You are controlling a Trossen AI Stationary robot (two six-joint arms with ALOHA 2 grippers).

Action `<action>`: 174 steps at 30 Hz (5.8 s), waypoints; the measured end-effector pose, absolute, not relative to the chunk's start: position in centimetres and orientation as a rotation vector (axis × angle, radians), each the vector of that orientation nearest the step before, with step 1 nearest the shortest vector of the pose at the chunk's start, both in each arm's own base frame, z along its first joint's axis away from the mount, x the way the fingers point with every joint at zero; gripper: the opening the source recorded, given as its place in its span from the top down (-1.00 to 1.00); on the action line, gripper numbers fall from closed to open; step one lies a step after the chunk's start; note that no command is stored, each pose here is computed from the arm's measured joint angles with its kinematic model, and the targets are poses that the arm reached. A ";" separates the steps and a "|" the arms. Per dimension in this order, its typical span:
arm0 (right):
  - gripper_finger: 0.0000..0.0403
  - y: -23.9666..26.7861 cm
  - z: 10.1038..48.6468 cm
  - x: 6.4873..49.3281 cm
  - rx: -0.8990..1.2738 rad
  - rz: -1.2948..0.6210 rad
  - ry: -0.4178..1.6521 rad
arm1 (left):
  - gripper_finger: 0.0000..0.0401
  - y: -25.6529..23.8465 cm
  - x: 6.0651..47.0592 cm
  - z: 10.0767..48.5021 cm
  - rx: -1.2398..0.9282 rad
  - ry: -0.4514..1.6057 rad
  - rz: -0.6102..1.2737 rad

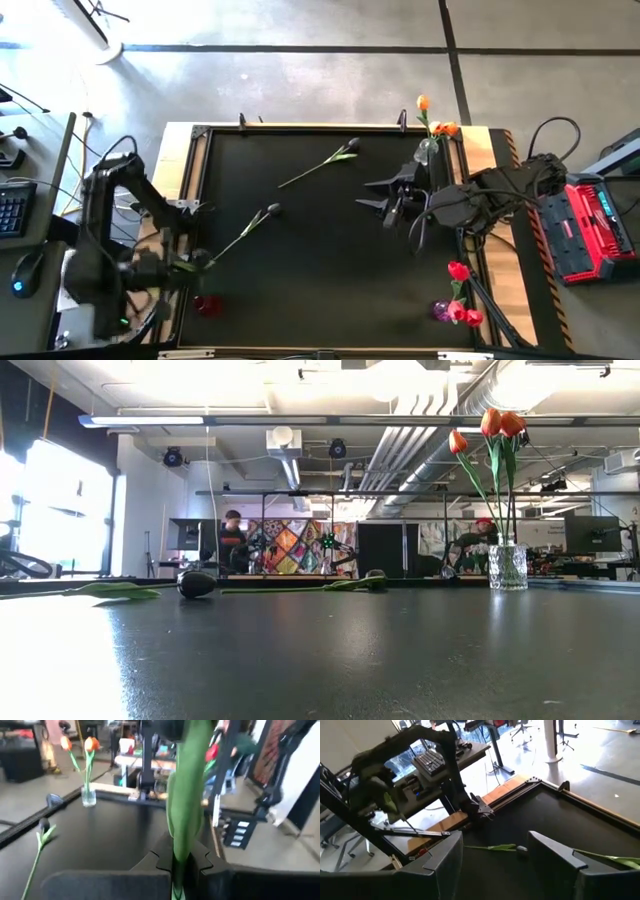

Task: Sort flowers into vase by color
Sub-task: Put the bottom black tulip into the red flower vase, then put the top black tulip into the red flower vase

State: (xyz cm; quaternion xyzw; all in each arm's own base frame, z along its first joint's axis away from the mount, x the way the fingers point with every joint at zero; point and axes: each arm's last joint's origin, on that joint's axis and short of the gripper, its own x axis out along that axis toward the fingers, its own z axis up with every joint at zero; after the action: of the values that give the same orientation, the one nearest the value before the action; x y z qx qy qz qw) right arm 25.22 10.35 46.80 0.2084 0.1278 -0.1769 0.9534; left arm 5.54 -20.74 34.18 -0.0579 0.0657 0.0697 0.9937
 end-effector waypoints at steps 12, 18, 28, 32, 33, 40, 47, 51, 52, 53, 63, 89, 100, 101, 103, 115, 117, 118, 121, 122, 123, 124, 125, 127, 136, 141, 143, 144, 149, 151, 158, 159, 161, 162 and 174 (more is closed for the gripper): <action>-0.04 10.6 46.4 25.7 0.458 -0.383 0.253 | 1.00 -17.2 3.4 33.5 -0.159 0.056 0.032; -0.04 10.6 46.4 25.8 0.489 -0.388 0.248 | 1.00 -17.3 2.2 30.3 -0.279 0.007 -0.040; -0.04 9.8 46.5 26.2 0.511 -0.416 0.229 | 1.00 -16.2 2.0 31.0 -0.368 0.009 -0.055; -0.04 9.5 46.6 26.3 0.524 -0.422 0.222 | 1.00 -15.6 2.0 31.6 -0.402 0.010 -0.055; -0.04 9.4 46.6 26.3 0.527 -0.425 0.221 | 1.00 -15.5 2.0 31.8 -0.410 0.011 -0.055; -0.04 9.4 46.5 26.3 0.542 -0.428 0.220 | 1.00 -15.8 2.0 32.3 -0.369 0.009 -0.054; -0.04 9.4 46.5 26.3 0.556 -0.435 0.214 | 1.00 -17.2 2.0 30.2 -0.320 0.010 -0.054; -0.04 9.4 46.6 26.3 0.561 -0.433 0.208 | 1.00 -17.7 1.9 29.1 -0.297 0.008 -0.054; -0.04 9.4 46.6 26.3 0.561 -0.432 0.207 | 0.99 -17.8 1.9 28.9 -0.291 0.014 -0.054; -0.04 9.4 46.6 26.3 0.563 -0.431 0.205 | 0.98 -17.9 1.9 28.6 -0.282 0.025 -0.055; -0.04 9.5 46.7 26.4 0.580 -0.399 0.218 | 0.38 -18.9 2.2 27.4 -0.307 0.181 -0.033; -0.04 11.2 44.5 27.5 0.676 -0.424 0.308 | -0.31 -16.8 3.0 32.5 -0.487 0.383 -0.101; -0.04 11.3 44.4 27.6 0.685 -0.407 0.320 | -0.31 -18.5 2.9 32.8 -0.584 0.480 -0.193; -0.04 11.3 44.4 27.6 0.686 -0.405 0.321 | -0.31 -18.6 2.9 32.8 -0.588 0.479 -0.196; -0.04 11.5 44.5 27.6 0.689 -0.396 0.323 | -0.31 -18.4 2.9 33.0 -0.606 0.477 -0.196; -0.04 13.4 44.6 26.8 0.692 -0.311 0.341 | -0.29 -12.9 3.6 36.3 -0.666 0.190 -0.089; -0.04 13.7 44.6 26.7 0.691 -0.293 0.351 | -0.27 -11.8 4.2 36.6 -0.652 0.183 -0.054; -0.04 13.9 44.6 26.6 0.690 -0.283 0.357 | -0.26 -11.3 4.6 36.7 -0.642 0.178 -0.032; -0.04 14.3 44.5 26.3 0.681 -0.263 0.372 | -0.22 -10.0 5.6 37.0 -0.612 0.174 0.036; -0.04 14.4 44.5 26.3 0.676 -0.262 0.378 | -0.21 -9.6 6.0 37.0 -0.603 0.176 0.057; -0.04 14.5 44.4 26.2 0.670 -0.261 0.384 | -0.20 -9.3 6.3 37.1 -0.593 0.179 0.076; -0.04 14.5 44.4 26.1 0.665 -0.262 0.391 | -0.20 -9.0 6.7 37.1 -0.583 0.183 0.094; -0.04 14.5 44.3 26.1 0.659 -0.261 0.400 | -0.19 -8.8 7.1 37.2 -0.577 0.186 0.111; -0.04 14.5 44.1 26.0 0.649 -0.257 0.426 | -0.19 -8.4 7.9 37.4 -0.563 0.198 0.126; -0.04 13.9 43.7 26.1 0.588 -0.212 0.515 | -0.19 -7.5 12.7 38.0 -0.487 0.199 0.171; -0.04 13.5 43.7 26.3 0.549 -0.157 0.552 | -0.19 -5.5 15.7 37.3 -0.470 0.258 0.241; -0.04 13.4 43.7 26.4 0.544 -0.117 0.577 | -0.19 -4.6 17.0 36.9 -0.468 0.277 0.273; -0.04 13.4 43.6 26.4 0.542 -0.099 0.593 | -0.19 -4.1 17.7 36.7 -0.466 0.288 0.285; -0.04 13.1 43.2 25.7 0.507 -0.055 0.697 | -0.19 -1.2 21.8 34.5 -0.445 0.399 0.340; -0.04 12.7 43.0 25.1 0.487 -0.074 0.741 | -0.19 0.1 23.3 33.4 -0.447 0.446 0.367; -0.04 11.4 43.1 22.7 0.408 -0.148 0.825 | -0.19 4.5 26.7 29.4 -0.487 0.586 0.519; -0.04 11.2 43.1 22.5 0.394 -0.153 0.832 | -0.19 5.0 27.0 29.0 -0.492 0.599 0.536; -0.04 11.0 43.1 22.1 0.375 -0.162 0.840 | -0.19 5.8 27.6 28.0 -0.500 0.626 0.556; -0.04 10.9 43.1 22.0 0.366 -0.165 0.846 | -0.19 6.2 27.9 27.5 -0.502 0.643 0.564; -0.04 8.5 43.5 22.2 0.341 -0.270 0.808 | -0.19 10.4 30.0 22.5 -0.488 0.815 0.534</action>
State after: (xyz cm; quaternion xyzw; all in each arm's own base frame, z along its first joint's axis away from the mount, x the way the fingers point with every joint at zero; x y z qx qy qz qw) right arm 22.25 8.46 43.46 0.1645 0.3902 -0.1303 0.8965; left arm 29.95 10.41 22.46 -0.2323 0.3875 0.2538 0.8553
